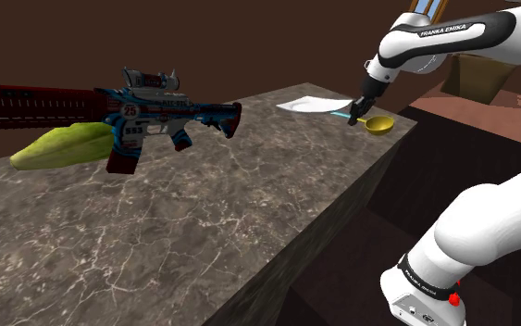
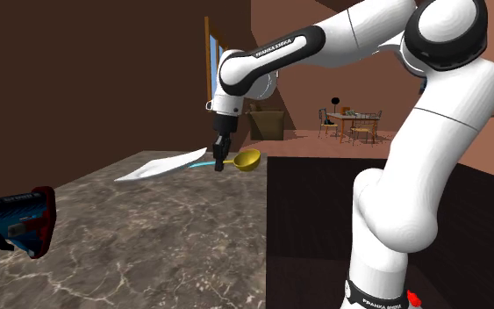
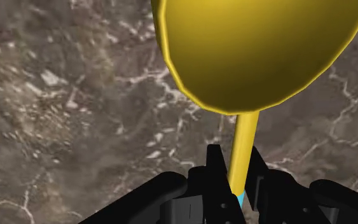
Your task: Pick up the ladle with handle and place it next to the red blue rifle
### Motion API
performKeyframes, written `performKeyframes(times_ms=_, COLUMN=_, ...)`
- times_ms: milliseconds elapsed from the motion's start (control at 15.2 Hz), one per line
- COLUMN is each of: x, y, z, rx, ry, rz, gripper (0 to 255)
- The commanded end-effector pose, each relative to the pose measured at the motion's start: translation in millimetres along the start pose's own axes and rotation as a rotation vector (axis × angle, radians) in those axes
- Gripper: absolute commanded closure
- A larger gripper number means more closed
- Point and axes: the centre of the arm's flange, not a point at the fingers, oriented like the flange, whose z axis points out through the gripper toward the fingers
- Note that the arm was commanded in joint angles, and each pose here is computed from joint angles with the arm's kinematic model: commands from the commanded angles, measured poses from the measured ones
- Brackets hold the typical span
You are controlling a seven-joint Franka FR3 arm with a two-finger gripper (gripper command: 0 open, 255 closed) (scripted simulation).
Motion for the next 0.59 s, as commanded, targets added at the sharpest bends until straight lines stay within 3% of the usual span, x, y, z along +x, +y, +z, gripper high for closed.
performKeyframes(times_ms=0, x=0.6, y=-1.5, z=-10.4, rx=0.0, ry=0.0, rz=0.0, gripper=255)
performKeyframes(times_ms=528, x=6.7, y=-4.7, z=-52.1, rx=0.0, ry=0.0, rz=0.0, gripper=255)
